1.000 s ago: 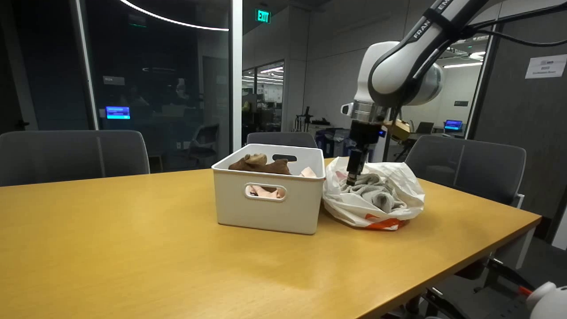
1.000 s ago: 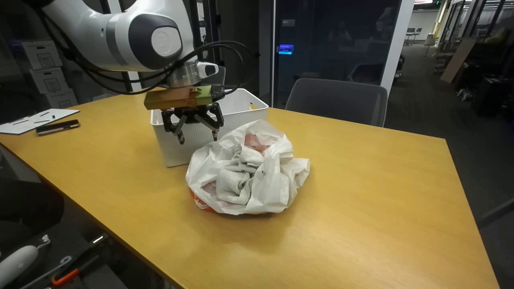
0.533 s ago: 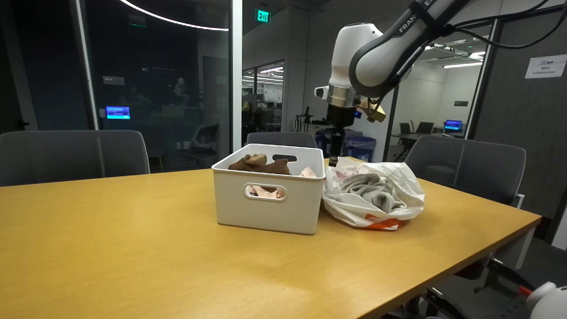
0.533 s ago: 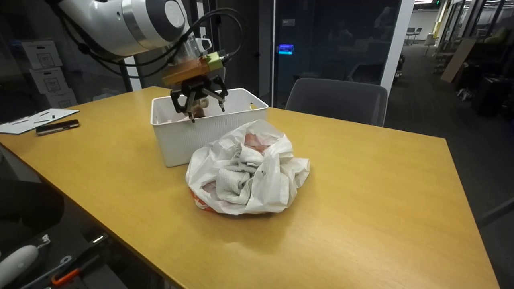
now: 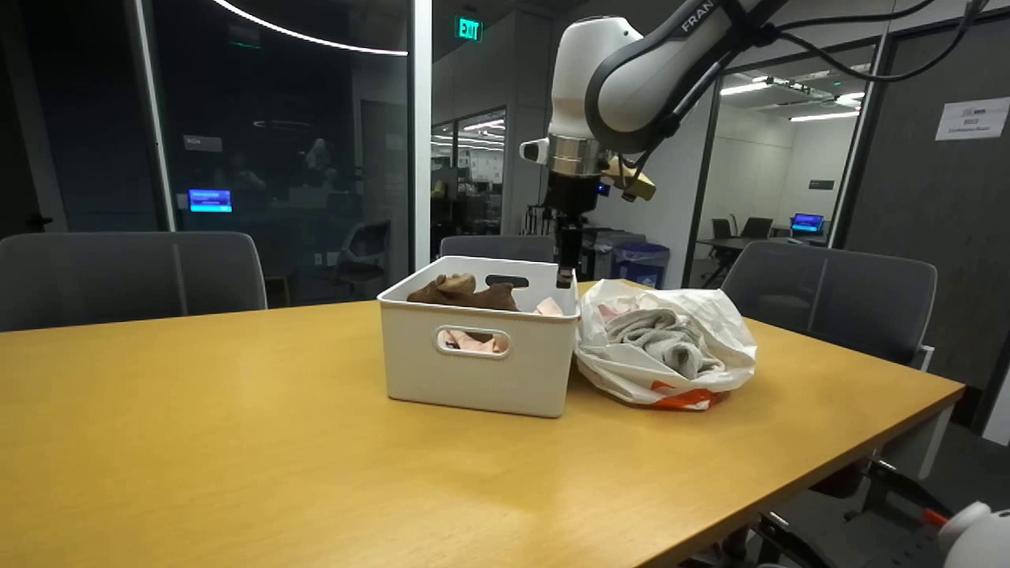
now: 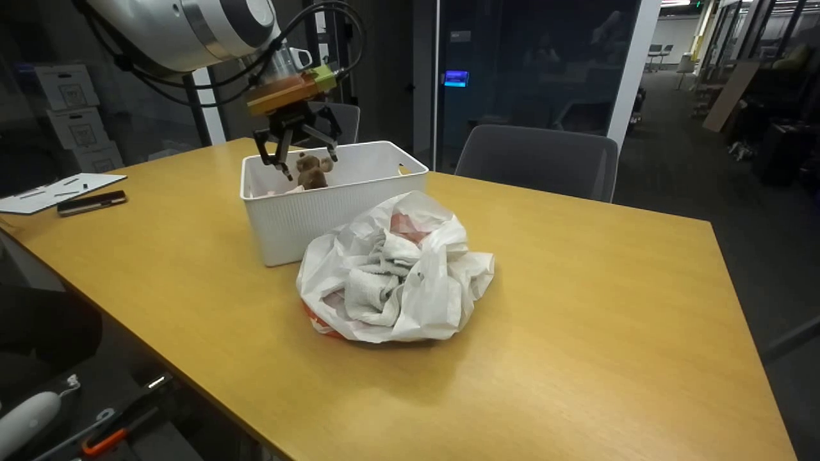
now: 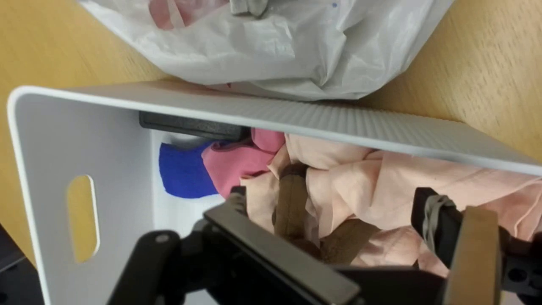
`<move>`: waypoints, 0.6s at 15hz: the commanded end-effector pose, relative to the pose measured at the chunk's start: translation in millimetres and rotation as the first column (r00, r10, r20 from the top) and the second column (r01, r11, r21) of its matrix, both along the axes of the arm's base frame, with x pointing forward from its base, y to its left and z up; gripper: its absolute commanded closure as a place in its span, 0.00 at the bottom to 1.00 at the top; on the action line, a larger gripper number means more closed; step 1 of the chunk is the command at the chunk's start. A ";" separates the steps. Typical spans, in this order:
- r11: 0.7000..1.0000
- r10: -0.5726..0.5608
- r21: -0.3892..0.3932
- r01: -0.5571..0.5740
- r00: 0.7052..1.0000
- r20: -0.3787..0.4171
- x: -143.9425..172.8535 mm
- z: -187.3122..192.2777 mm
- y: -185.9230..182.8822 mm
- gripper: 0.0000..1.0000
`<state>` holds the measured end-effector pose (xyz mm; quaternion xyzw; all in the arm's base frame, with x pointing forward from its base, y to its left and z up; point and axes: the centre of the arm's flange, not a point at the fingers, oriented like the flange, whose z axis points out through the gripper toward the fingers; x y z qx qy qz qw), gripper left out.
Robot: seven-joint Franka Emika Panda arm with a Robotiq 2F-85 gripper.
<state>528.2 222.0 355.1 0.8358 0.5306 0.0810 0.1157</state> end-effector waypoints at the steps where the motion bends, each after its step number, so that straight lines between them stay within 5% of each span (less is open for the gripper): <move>1: 0.994 0.102 0.034 -0.102 0.995 0.000 26.9 -13.4 19.0 0.00; 9: 0.980 0.156 0.122 -0.156 0.988 0.013 79.7 -38.4 49.8 0.00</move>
